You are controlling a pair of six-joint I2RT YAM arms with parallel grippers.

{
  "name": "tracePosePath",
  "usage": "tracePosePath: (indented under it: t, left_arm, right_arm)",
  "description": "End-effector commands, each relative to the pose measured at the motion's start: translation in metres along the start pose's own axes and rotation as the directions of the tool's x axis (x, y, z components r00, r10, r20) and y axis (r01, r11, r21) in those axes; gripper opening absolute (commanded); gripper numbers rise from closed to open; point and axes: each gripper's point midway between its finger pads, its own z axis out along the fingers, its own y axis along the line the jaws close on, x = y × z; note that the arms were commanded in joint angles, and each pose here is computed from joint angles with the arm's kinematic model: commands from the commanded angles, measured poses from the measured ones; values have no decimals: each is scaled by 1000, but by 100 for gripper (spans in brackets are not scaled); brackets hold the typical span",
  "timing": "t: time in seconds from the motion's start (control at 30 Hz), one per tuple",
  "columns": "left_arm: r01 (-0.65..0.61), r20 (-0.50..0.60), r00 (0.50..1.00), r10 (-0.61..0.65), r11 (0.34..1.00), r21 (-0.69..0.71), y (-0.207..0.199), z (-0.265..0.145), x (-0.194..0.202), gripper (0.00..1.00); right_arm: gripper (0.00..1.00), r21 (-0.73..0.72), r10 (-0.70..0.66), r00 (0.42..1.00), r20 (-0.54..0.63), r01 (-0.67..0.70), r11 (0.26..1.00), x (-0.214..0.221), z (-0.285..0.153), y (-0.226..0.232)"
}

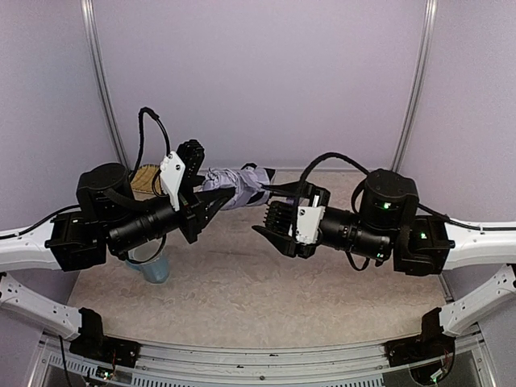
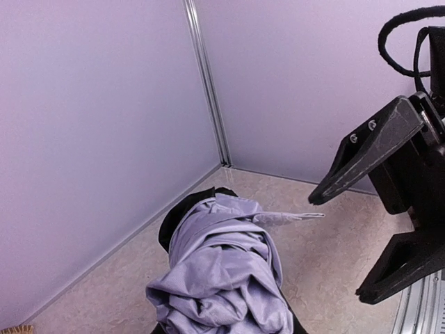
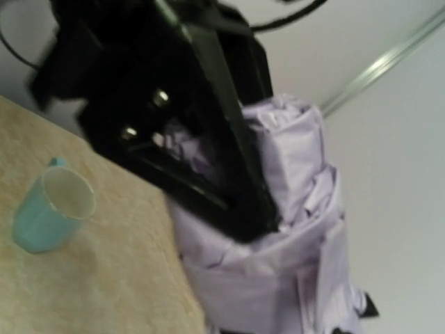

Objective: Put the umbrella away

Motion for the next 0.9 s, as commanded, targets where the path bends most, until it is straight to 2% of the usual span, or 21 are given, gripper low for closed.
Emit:
tracePosePath:
  t: [0.0,0.2,0.27,0.33,0.53,0.6,0.63,0.67,0.7,0.87]
  left_arm:
    - [65,79,995,-65,998,3,5,-5,-30,0]
    - [61,86,994,-63,998,24,2,-7,-31,0]
    - [58,86,994,-61,998,29,1,-8,-30,0]
    - [56,87,994,-58,998,32,1,-8,-30,0]
    - [50,92,994,-53,998,35,0,-8,-31,0]
    - [49,91,994,-53,998,38,0,-8,-31,0]
    - [48,88,995,-52,998,41,-1,-7,-30,0]
    - [46,84,995,-49,998,43,-1,-7,-29,0]
    - [43,80,996,-46,998,44,-2,-6,-28,0]
    - [3,40,999,-5,999,51,-3,-6,-16,0]
  right_arm:
    - [65,145,-21,999,28,17,989,-19,14,-35]
    - [59,167,18,1000,-12,-15,986,-13,27,-45]
    - [52,164,38,999,0,-38,986,-12,25,-47]
    - [40,152,34,999,25,-38,988,-15,23,-45]
    - [30,102,13,1000,3,-14,995,-8,29,-31]
    - [21,98,14,1000,5,-15,995,-8,29,-30]
    - [15,94,17,1000,13,-18,995,-10,29,-30]
    - [4,94,20,1000,16,-22,995,-11,28,-30]
    - [0,101,27,999,17,-28,995,-12,28,-32]
    - [0,98,105,994,17,-106,990,-13,20,-45]
